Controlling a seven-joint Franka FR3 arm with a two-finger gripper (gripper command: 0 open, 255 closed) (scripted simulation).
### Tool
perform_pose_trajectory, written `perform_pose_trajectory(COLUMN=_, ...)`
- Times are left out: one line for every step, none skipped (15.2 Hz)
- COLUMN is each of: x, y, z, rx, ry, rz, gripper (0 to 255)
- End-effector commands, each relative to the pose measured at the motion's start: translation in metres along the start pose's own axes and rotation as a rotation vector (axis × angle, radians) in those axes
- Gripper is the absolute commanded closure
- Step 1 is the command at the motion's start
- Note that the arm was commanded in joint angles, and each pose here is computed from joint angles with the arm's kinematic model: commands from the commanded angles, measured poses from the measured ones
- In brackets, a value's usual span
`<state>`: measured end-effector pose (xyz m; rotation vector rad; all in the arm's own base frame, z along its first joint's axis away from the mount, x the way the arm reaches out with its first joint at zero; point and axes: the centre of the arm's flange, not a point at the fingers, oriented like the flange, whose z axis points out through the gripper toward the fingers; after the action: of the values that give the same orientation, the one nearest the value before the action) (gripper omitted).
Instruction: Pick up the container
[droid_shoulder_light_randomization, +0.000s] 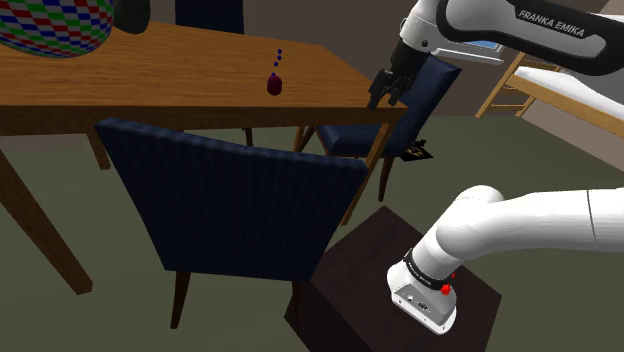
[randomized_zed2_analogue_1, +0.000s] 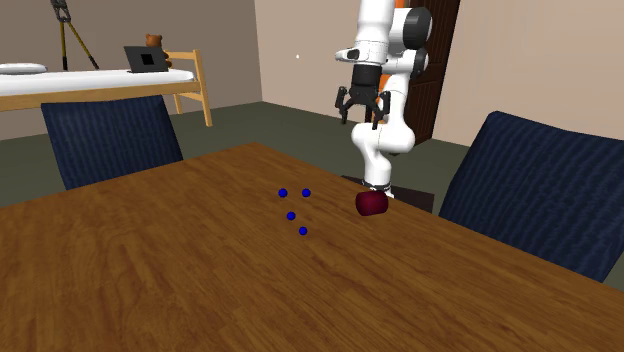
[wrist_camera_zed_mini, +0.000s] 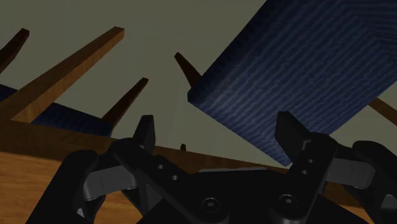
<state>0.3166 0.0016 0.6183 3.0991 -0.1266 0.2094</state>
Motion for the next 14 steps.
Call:
perform_pose_trajectory(x=0.000, y=0.000, z=0.000, rx=0.000, ry=0.000, rz=0.000, gripper=0)
perform_pose_trajectory(x=0.011, y=-0.005, z=0.003, rx=0.004, ry=0.002, rz=0.004, gripper=0)
perform_pose_trajectory(x=0.022, y=-0.011, z=0.006, rx=0.009, ry=0.003, rz=0.007, gripper=0)
perform_pose_trajectory(x=0.034, y=-0.016, z=0.009, rx=0.013, ry=0.005, rz=0.011, gripper=0)
perform_pose_trajectory(x=0.045, y=-0.021, z=0.011, rx=0.017, ry=0.007, rz=0.014, gripper=0)
perform_pose_trajectory(x=0.056, y=-0.026, z=0.014, rx=0.021, ry=0.008, rz=0.018, gripper=0)
perform_pose_trajectory(x=0.067, y=-0.031, z=0.017, rx=0.026, ry=0.010, rz=0.022, gripper=0)
perform_pose_trajectory(x=0.079, y=-0.037, z=0.019, rx=0.030, ry=0.012, rz=0.025, gripper=0)
perform_pose_trajectory(x=0.090, y=-0.042, z=0.022, rx=0.034, ry=0.013, rz=0.029, gripper=0)
perform_pose_trajectory(x=0.101, y=-0.047, z=0.025, rx=0.038, ry=0.015, rz=0.032, gripper=0)
perform_pose_trajectory(x=0.113, y=-0.052, z=0.027, rx=0.043, ry=0.017, rz=0.036, gripper=0)
perform_pose_trajectory(x=0.124, y=-0.057, z=0.030, rx=0.047, ry=0.018, rz=0.039, gripper=0)
perform_pose_trajectory(x=0.135, y=-0.062, z=0.032, rx=0.051, ry=0.020, rz=0.043, gripper=0)
perform_pose_trajectory(x=0.147, y=-0.067, z=0.034, rx=0.055, ry=0.022, rz=0.047, gripper=0)
